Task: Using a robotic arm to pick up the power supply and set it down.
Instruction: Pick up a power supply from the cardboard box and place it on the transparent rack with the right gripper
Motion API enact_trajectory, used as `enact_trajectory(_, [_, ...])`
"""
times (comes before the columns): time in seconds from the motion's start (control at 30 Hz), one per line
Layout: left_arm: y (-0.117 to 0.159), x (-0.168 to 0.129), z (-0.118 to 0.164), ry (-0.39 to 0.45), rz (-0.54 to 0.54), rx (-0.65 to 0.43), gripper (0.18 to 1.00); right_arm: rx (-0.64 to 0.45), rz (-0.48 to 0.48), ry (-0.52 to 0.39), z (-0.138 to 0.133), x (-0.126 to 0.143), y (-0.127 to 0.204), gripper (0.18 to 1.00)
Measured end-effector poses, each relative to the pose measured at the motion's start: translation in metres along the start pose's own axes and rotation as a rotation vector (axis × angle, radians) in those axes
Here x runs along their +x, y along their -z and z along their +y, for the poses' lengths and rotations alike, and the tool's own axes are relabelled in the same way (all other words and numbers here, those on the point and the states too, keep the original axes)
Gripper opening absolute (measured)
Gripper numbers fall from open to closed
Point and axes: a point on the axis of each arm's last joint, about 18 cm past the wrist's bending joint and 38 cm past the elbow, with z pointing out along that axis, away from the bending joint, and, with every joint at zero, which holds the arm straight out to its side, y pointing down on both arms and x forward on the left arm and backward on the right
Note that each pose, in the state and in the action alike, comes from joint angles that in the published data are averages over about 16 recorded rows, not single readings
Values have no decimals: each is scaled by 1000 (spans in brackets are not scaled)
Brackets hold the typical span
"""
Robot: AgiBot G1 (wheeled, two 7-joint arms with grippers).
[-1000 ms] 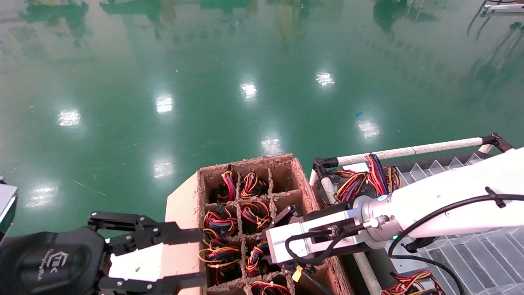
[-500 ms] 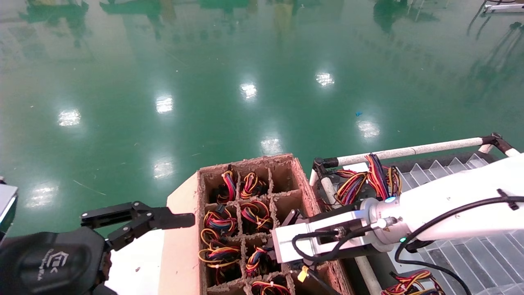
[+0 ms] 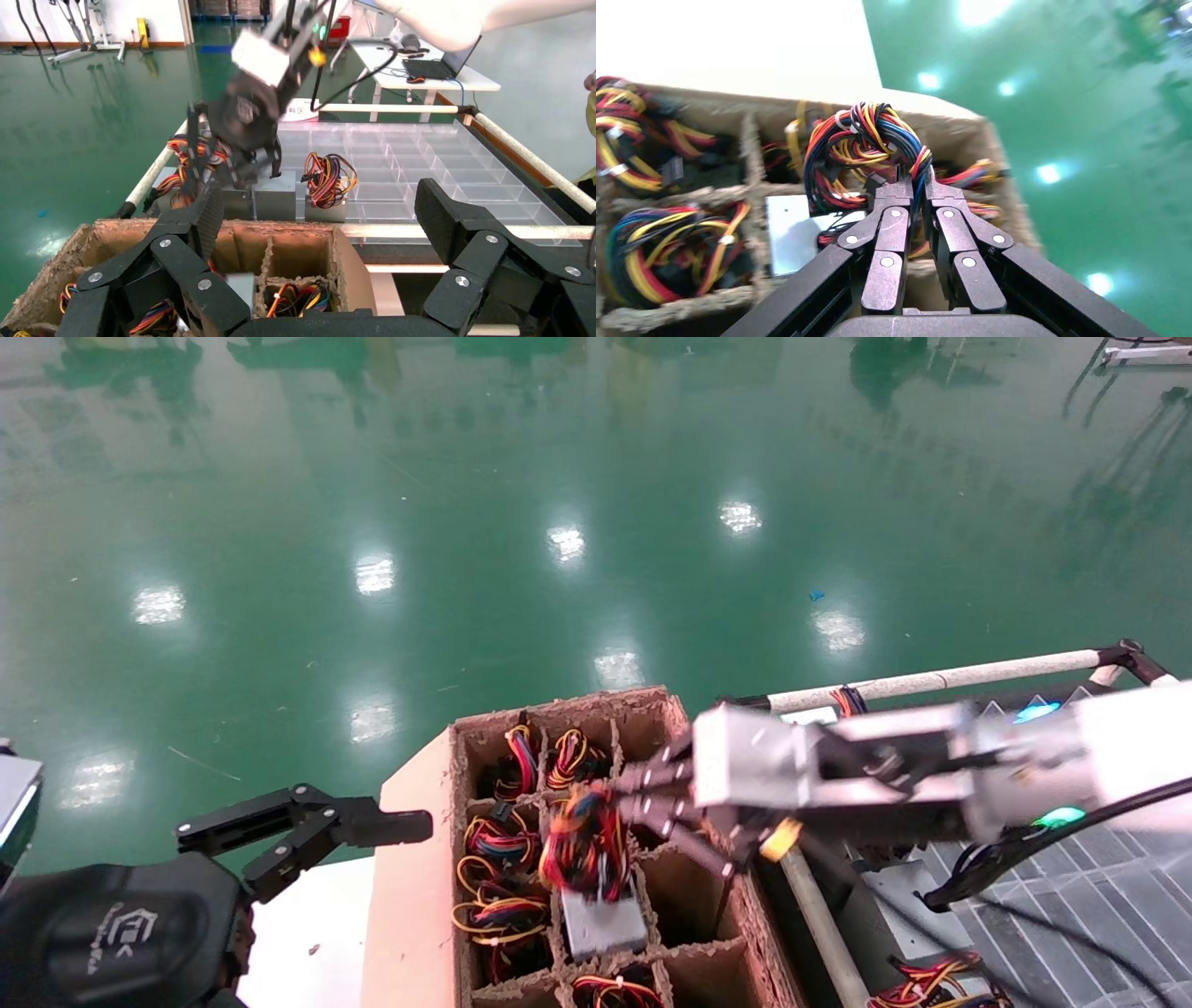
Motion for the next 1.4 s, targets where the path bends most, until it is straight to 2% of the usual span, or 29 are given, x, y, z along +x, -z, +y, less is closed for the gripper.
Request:
enact_trajectory(0.33, [0,0,0,0,0,0,998,99,232,90,-27,50,63,200])
enact_trajectory(0.57, [0,0,0,0,0,0,1001,93,354,147,-32,86,109,199])
enact_trajectory(0.97, [0,0,0,0,0,0,1001,-34,461,178,-2,136,166,199])
enact_trajectory(1.4, [0,0,0,0,0,0,1001,-180,492,188,34,153,200,198])
